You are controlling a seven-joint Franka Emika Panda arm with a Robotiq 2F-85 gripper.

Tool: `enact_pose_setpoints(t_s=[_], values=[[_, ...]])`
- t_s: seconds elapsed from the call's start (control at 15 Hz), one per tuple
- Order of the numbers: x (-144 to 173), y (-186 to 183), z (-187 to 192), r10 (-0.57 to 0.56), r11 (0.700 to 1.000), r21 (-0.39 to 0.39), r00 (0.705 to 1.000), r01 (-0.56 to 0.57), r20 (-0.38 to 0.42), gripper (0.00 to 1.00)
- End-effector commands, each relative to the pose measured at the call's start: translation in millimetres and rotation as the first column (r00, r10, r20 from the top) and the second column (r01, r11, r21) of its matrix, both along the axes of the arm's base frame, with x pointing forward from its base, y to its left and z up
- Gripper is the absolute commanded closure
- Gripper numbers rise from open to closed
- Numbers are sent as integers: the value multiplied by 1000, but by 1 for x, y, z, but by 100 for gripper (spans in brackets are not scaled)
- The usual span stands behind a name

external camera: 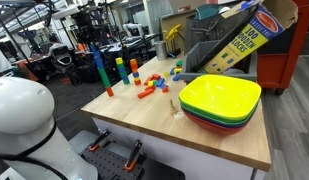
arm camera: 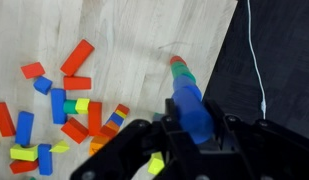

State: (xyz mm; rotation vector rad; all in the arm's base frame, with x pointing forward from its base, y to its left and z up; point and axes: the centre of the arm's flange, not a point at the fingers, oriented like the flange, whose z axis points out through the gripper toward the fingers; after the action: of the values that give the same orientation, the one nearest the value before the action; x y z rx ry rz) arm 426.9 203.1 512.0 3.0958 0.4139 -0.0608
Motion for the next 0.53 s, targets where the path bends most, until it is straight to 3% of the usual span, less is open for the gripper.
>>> enact_pose_setpoints(t_s=[0.0,0.47], values=[[-2,1,3,-24,1000,-3,1000,24,-12,92],[-1,1,2,-28,1000,4,1000,28,-10,92]])
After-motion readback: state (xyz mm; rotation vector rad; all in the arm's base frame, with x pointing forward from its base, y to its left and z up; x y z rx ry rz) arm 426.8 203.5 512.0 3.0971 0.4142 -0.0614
